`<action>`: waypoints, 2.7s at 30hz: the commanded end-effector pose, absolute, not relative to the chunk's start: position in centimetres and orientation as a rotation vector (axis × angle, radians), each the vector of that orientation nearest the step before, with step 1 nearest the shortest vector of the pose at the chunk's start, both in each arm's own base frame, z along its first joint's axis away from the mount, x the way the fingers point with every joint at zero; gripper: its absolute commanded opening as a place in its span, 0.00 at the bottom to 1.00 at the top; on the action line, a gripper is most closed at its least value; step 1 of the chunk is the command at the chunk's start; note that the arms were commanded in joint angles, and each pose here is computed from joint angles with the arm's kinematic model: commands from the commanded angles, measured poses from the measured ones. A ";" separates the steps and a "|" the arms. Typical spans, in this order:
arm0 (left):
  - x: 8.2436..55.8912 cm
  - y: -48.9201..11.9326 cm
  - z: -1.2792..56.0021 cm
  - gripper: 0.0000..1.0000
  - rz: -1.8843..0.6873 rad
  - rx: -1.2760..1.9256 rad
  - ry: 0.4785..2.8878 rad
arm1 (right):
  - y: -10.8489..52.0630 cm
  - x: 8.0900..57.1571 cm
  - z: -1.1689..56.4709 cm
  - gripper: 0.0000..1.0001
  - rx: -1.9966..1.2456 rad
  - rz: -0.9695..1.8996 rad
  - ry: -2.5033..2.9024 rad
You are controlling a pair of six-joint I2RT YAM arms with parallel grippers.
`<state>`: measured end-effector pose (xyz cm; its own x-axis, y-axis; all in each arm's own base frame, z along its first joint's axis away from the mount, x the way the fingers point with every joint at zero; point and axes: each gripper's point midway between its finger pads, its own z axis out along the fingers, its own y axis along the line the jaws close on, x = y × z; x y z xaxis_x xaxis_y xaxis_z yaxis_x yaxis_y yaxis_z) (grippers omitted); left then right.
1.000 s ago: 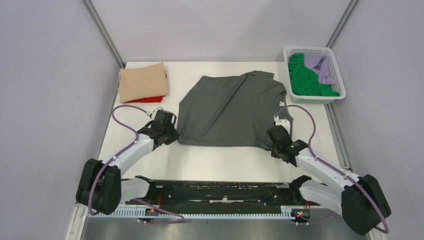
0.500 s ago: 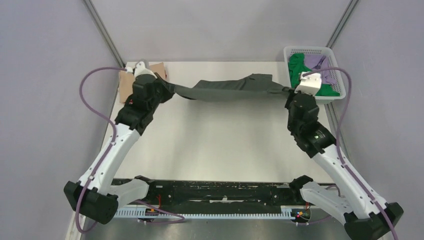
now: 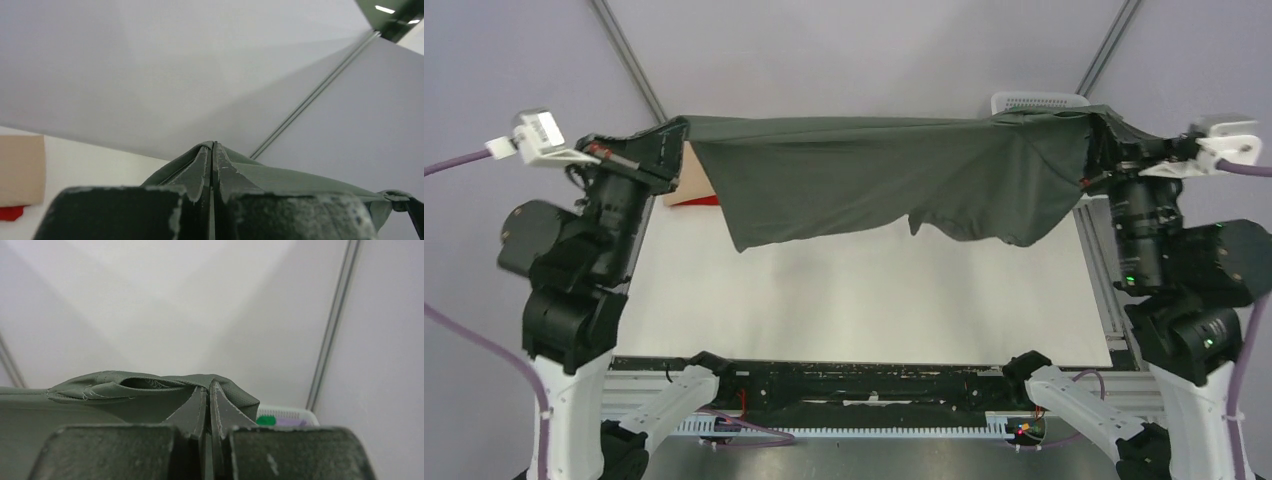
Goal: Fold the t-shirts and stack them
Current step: Flatten out the tshirt
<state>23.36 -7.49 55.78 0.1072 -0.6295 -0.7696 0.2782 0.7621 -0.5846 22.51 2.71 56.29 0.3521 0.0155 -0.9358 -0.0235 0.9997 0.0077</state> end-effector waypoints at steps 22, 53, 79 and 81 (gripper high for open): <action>36.6 -6.1 32.2 0.09 -0.187 -0.546 1.722 | 6.3 35.8 38.7 0.00 -0.267 -0.354 1.519; 40.5 -14.0 10.7 1.00 -0.405 -0.419 2.363 | 11.9 37.6 9.1 0.98 -0.067 0.168 2.214; 51.5 -15.2 0.0 1.00 -0.237 -0.533 2.570 | 8.1 50.2 0.4 0.98 0.142 0.114 2.362; 52.7 -15.8 -0.6 1.00 -0.255 -0.540 2.579 | 7.7 52.0 0.2 0.98 0.159 0.124 2.367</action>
